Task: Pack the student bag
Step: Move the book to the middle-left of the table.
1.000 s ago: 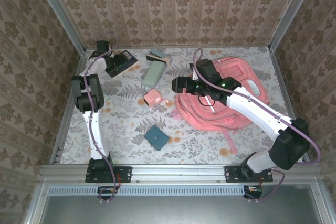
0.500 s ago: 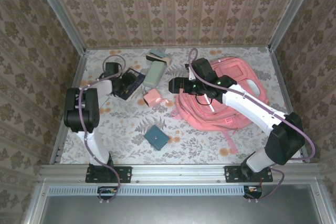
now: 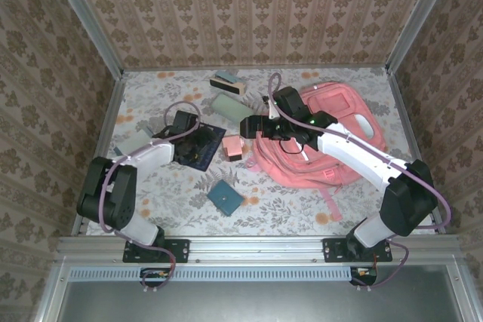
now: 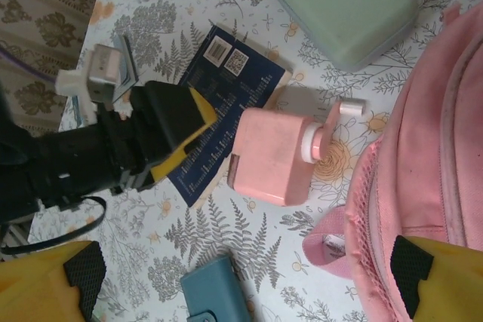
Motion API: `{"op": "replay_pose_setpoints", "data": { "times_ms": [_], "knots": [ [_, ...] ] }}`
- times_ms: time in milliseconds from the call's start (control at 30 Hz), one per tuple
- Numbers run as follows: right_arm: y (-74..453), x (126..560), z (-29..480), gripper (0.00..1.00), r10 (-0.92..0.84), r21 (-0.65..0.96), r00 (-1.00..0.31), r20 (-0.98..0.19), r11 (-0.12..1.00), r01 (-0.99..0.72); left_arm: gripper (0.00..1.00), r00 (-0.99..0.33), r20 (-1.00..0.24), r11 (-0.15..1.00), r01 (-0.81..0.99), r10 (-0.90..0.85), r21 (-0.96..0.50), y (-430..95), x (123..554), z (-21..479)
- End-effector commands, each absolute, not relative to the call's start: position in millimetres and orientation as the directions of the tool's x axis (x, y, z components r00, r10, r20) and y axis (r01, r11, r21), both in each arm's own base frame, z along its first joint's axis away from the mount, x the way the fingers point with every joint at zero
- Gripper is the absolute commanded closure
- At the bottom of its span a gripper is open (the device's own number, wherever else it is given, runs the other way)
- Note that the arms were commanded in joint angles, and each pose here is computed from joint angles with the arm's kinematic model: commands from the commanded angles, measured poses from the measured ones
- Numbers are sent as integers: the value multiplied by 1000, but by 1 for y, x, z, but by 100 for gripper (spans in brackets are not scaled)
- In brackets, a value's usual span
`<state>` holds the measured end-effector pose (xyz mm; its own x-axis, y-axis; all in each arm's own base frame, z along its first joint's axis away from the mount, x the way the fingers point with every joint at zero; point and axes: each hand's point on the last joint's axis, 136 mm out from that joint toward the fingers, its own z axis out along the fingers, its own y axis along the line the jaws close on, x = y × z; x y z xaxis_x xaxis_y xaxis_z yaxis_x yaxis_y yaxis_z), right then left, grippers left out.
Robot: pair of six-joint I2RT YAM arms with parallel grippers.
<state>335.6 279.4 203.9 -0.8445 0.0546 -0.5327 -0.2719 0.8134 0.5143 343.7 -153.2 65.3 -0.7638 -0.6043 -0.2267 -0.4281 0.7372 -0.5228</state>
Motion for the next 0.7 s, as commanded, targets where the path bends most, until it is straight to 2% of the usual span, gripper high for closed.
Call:
{"op": "replay_pose_setpoints", "data": {
  "times_ms": [0,200,400,667],
  "knots": [
    [283,328,207,0,43,517,-839,-543,804,-294,22,-823,-281,813,-323,-494,-484,-139,355,77],
    [286,320,207,0,37,509,-837,-547,808,-297,24,-909,-256,850,-166,-328,-500,-127,376,54],
    [283,313,206,0,35,499,-836,-547,815,-293,26,-925,-169,840,-219,-340,-496,-118,360,21],
    [289,312,197,0,15,496,-845,-534,815,-299,26,-877,-115,796,-360,-467,-486,-118,308,7]
  ]
}}
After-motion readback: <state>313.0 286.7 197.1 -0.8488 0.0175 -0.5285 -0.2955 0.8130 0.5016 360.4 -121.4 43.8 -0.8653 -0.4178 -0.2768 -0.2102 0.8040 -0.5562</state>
